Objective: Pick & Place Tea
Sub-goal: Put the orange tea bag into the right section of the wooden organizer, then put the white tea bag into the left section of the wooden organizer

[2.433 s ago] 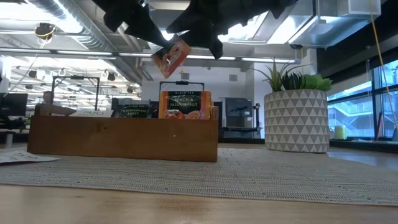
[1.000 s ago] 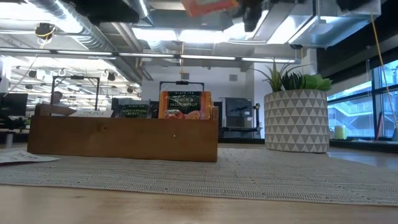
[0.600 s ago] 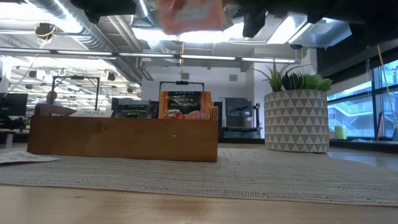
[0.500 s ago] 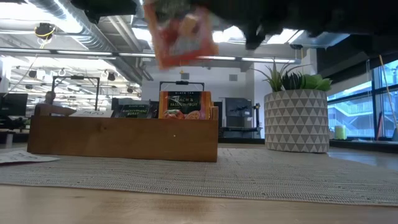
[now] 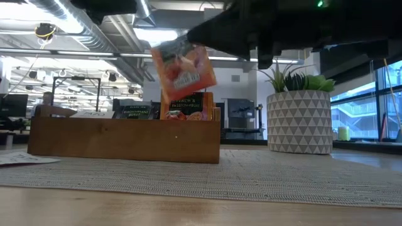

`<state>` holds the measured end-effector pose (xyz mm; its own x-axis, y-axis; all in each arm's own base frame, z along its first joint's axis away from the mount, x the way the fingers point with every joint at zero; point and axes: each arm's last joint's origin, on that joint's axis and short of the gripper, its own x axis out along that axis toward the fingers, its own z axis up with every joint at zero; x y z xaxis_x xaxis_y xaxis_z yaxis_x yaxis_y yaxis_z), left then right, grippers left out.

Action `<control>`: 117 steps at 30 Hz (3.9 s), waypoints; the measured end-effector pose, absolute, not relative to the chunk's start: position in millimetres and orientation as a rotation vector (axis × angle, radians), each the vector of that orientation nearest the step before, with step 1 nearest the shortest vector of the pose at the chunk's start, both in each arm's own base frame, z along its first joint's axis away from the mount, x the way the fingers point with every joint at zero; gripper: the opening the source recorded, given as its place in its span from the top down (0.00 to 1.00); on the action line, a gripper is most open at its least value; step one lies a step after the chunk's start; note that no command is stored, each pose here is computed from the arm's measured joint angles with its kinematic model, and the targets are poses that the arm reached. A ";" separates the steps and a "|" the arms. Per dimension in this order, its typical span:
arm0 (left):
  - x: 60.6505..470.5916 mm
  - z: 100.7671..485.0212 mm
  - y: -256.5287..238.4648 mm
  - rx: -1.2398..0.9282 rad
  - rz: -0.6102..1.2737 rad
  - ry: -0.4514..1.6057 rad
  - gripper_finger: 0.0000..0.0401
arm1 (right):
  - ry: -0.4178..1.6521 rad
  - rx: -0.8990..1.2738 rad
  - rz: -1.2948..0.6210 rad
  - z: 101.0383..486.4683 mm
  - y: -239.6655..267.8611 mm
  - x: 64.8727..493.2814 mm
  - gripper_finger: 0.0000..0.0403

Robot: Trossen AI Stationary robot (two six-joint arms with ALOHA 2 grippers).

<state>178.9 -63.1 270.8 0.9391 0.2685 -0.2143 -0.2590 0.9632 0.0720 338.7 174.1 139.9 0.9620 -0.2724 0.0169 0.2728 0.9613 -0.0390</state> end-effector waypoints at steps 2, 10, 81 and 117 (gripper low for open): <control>179.1 270.8 -63.9 0.039 0.240 0.228 0.83 | -0.005 -0.054 -0.315 139.5 170.6 339.7 0.99; 179.5 270.3 -66.4 0.028 0.154 0.239 0.83 | 0.070 -0.059 -0.373 130.2 156.9 345.4 0.99; 166.6 165.2 -140.6 -0.552 -0.018 1.182 0.83 | 0.362 -0.089 0.013 197.8 70.8 344.7 0.58; 183.9 116.2 -160.0 -0.478 0.004 1.282 0.85 | 0.368 -0.108 -0.022 197.4 56.9 347.2 0.58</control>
<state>183.9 -160.0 116.2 0.2986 -0.2588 -0.9186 -0.2638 0.9026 -0.3400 347.2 56.9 197.4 0.9329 -0.0414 -0.3578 0.0022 0.9940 -0.1093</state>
